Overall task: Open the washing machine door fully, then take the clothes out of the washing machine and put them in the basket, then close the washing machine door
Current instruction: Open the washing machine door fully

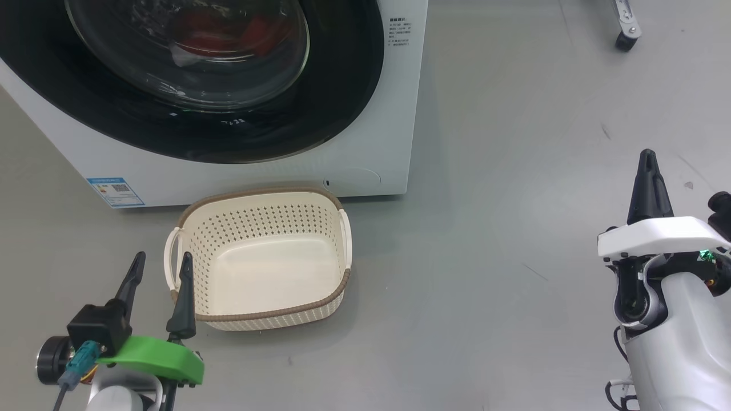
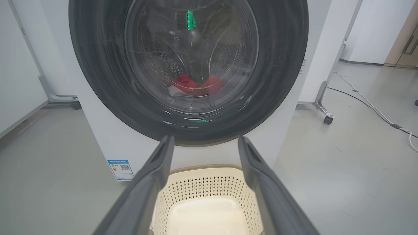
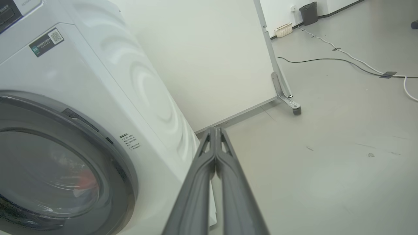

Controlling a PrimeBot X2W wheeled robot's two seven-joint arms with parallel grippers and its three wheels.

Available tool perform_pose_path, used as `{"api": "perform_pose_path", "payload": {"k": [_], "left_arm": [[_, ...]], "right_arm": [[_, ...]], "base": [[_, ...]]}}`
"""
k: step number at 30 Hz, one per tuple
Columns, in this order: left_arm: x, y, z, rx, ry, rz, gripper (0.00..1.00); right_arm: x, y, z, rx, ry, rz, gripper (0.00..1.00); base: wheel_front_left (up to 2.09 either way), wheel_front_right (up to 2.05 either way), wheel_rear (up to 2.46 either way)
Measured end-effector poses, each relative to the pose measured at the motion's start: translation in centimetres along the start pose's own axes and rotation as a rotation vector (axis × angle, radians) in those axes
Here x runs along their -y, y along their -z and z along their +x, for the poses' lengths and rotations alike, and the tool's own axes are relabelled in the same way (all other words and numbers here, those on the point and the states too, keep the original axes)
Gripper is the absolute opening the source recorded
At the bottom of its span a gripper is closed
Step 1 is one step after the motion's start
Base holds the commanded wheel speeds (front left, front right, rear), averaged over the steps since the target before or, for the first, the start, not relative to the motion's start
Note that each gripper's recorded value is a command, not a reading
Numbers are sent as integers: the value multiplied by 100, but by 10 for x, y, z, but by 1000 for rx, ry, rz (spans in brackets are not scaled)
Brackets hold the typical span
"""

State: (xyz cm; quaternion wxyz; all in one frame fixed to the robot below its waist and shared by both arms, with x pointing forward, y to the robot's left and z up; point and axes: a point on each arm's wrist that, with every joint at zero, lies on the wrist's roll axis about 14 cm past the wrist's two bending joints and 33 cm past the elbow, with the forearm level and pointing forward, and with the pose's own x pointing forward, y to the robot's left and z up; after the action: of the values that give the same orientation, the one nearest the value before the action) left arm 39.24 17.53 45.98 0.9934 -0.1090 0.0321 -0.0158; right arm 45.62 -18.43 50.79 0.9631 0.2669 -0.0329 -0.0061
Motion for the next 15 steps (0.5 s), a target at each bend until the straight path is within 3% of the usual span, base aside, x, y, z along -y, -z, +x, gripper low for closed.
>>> {"api": "perform_pose_path", "payload": {"k": [5, 15], "left_arm": [[1, 1, 9, 0, 4, -1, 100], [7, 13, 29, -25, 33, -2, 100]], "right_arm": [[6, 7, 13, 14, 49, 190, 0], [-3, 9, 68, -4, 34, 390, 0]], "base": [[0, 0, 0], [0, 0, 0]]}}
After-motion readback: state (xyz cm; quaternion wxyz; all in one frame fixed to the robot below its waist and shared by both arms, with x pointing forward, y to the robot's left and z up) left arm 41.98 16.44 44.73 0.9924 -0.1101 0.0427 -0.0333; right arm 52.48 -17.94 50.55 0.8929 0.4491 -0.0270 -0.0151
